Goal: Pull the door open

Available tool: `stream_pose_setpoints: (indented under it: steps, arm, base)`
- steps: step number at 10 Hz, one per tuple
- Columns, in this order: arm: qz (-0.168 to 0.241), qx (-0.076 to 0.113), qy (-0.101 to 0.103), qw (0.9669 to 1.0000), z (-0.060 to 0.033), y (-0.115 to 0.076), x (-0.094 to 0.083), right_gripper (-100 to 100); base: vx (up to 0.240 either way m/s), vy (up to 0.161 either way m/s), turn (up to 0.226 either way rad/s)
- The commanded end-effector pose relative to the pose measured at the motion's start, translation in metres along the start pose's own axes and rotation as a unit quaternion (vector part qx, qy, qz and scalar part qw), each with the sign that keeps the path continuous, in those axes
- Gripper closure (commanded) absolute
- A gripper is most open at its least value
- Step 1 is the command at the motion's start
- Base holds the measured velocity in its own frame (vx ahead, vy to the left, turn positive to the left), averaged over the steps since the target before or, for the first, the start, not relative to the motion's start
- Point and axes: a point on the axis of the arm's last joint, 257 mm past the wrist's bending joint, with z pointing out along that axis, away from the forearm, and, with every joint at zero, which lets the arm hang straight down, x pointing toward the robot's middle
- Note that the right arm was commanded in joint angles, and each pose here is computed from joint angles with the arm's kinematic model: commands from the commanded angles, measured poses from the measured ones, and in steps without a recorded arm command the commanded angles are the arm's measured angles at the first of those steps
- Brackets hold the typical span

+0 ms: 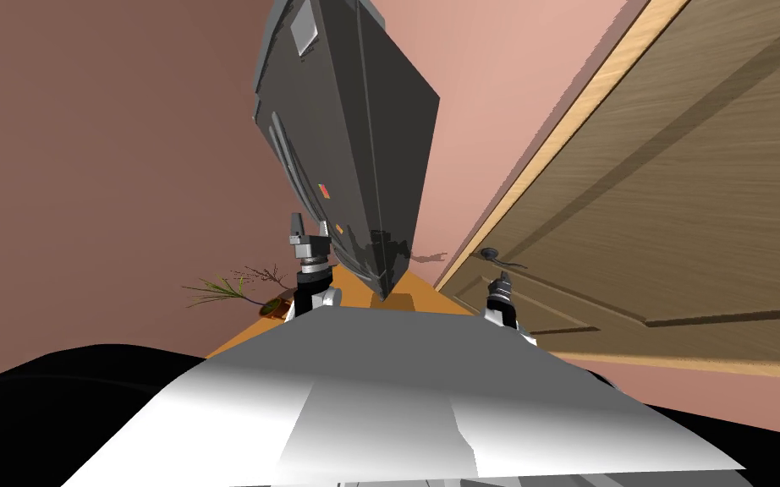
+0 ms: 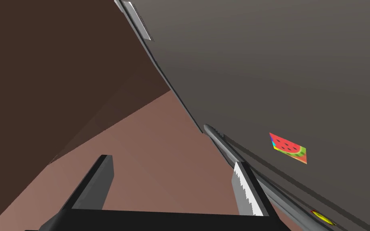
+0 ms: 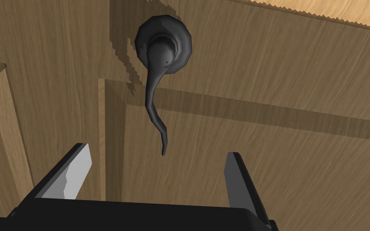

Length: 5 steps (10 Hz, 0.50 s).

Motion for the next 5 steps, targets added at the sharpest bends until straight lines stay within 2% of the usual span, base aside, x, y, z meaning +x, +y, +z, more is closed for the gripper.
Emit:
stream_pose_setpoints:
  steps: [1, 3, 5]
  arm:
    - [0.000, 0.003, -0.003, 1.0000, 0.0001, -0.003, -0.003, -100]
    - [0.001, 0.013, -0.016, 0.9998, -0.0006, -0.009, -0.015, -100]
    - [0.002, 0.015, -0.019, 0.9997, -0.0008, -0.011, -0.017, -100]
  base:
    - [0.012, -0.014, 0.030]
    - [0.021, -0.022, 0.080]
    - [0.021, -0.023, 0.038]
